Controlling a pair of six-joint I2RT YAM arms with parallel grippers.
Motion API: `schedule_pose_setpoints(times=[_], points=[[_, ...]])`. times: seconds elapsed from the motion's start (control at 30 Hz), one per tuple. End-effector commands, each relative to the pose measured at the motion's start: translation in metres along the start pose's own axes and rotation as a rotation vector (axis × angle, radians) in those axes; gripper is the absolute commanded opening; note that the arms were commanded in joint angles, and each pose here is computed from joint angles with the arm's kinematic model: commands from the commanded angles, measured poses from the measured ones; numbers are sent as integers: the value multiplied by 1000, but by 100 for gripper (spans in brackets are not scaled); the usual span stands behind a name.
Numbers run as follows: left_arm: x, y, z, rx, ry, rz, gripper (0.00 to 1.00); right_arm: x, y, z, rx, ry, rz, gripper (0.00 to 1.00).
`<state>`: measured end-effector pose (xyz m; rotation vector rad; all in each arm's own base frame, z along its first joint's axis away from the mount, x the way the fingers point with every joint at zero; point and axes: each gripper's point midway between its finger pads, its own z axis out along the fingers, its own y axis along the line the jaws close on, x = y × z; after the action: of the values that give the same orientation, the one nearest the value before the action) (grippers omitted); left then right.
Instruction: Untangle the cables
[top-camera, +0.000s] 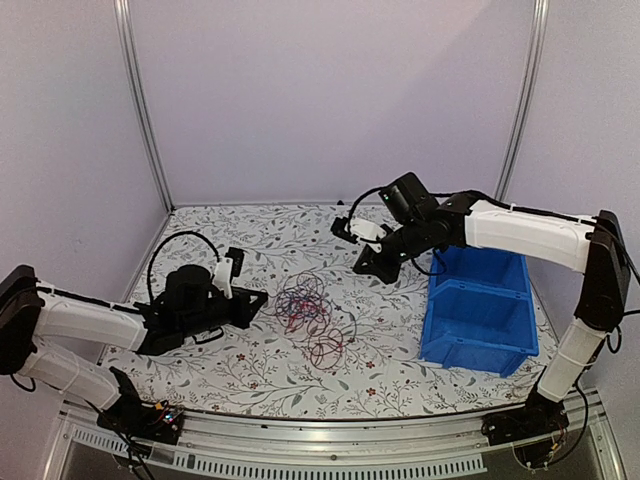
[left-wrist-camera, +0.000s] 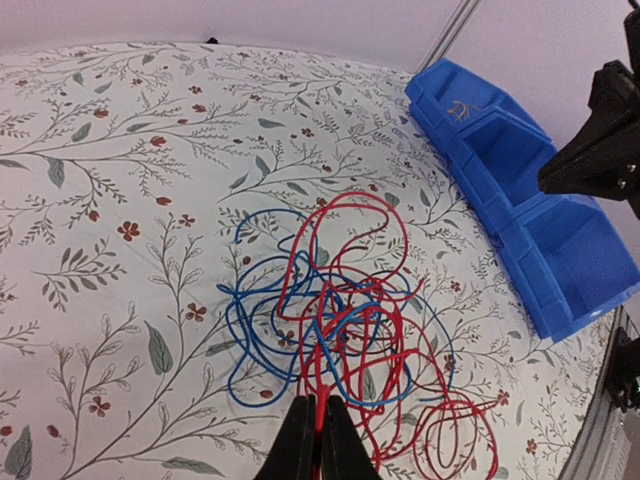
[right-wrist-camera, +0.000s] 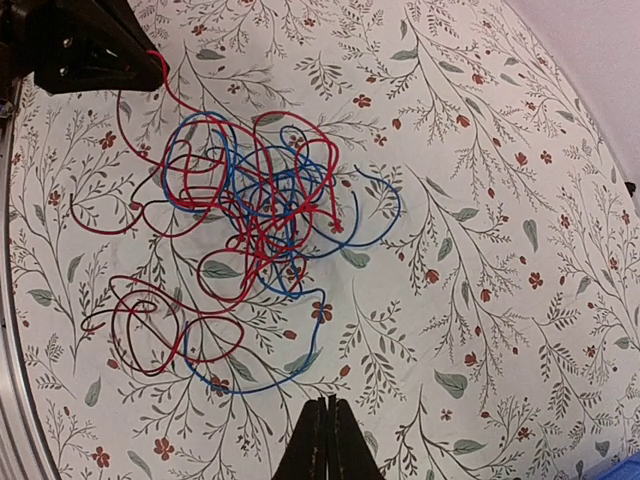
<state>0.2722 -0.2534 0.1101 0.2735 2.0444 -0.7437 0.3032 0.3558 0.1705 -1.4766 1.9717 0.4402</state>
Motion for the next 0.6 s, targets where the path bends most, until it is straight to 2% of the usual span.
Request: schedule_pose_setpoints(times=[0.0, 0.1, 0.33, 0.5, 0.57], points=[[-24, -15, -11, 64, -82, 43, 0, -3, 15, 8, -74, -31, -18, 10], [-26, -12, -12, 41, -79, 48, 0, -13, 37, 1, -157, -86, -69, 20], [-24, -15, -13, 68, -75, 38, 0, -34, 61, 14, -223, -93, -140, 34], [-22, -22, -13, 106, -65, 44, 0, -53, 58, 40, -236, -96, -124, 36], [-22, -25, -13, 118, -61, 42, 0, -56, 55, 53, -239, -90, -122, 33]])
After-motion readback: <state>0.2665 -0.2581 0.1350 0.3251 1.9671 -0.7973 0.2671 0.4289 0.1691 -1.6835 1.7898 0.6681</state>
